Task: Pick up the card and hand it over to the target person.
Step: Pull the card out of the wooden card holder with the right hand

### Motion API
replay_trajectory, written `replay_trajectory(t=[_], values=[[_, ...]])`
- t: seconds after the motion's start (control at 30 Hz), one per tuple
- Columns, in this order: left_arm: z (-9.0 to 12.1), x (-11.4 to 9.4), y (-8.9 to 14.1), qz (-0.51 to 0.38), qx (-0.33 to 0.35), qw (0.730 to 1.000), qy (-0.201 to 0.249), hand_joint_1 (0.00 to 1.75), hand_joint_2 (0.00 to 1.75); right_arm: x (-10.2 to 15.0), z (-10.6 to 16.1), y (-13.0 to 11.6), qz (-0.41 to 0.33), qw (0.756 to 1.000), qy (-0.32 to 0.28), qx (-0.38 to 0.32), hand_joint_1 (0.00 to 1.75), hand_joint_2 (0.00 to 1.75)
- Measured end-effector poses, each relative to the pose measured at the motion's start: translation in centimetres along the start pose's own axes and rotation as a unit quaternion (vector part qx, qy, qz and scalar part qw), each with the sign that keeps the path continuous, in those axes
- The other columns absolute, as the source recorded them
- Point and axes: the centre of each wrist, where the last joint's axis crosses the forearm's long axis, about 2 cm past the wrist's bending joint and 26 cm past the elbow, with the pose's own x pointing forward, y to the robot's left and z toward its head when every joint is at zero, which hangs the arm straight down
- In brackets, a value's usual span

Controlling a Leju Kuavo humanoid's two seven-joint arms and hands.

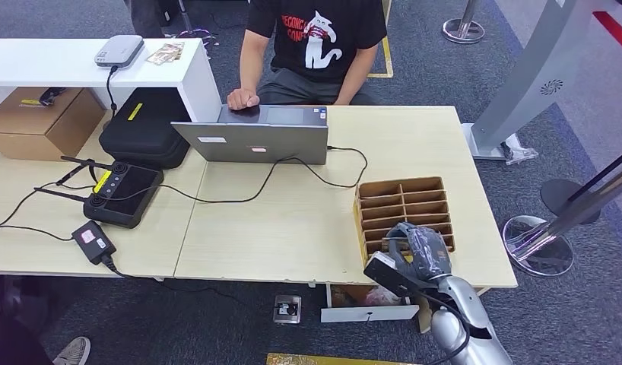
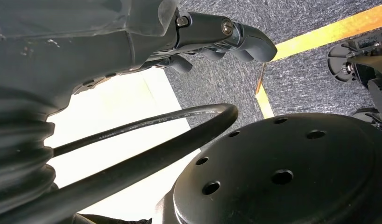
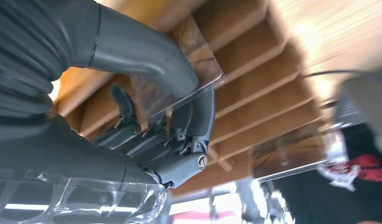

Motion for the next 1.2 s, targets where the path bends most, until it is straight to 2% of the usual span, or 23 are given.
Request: replay_trajectory(t=[0.27, 0.57, 0.93, 1.2], values=[[0.0, 0.2, 0.0, -0.012, -0.002, 1.0, 0.002, 0.0, 1.75, -0.2, 0.7, -0.7, -0.015, 1.0, 0.005, -0.027, 1.74, 1.75], [0.0, 0.0, 0.0, -0.014, -0.005, 1.0, 0.002, 0.0, 1.75, 0.0, -0.2, -2.0, -0.035, 0.996, -0.015, -0.083, 1.72, 1.75], [0.0, 0.1, 0.0, -0.016, -0.002, 1.0, -0.001, 0.0, 1.75, 0.4, -1.4, -4.3, -0.04, 0.976, -0.051, -0.208, 1.74, 1.75], [0.0, -0.1, 0.1, -0.014, -0.001, 1.0, -0.002, 0.0, 1.75, 1.2, -1.9, -4.7, -0.047, 0.97, -0.076, -0.228, 1.75, 1.75]])
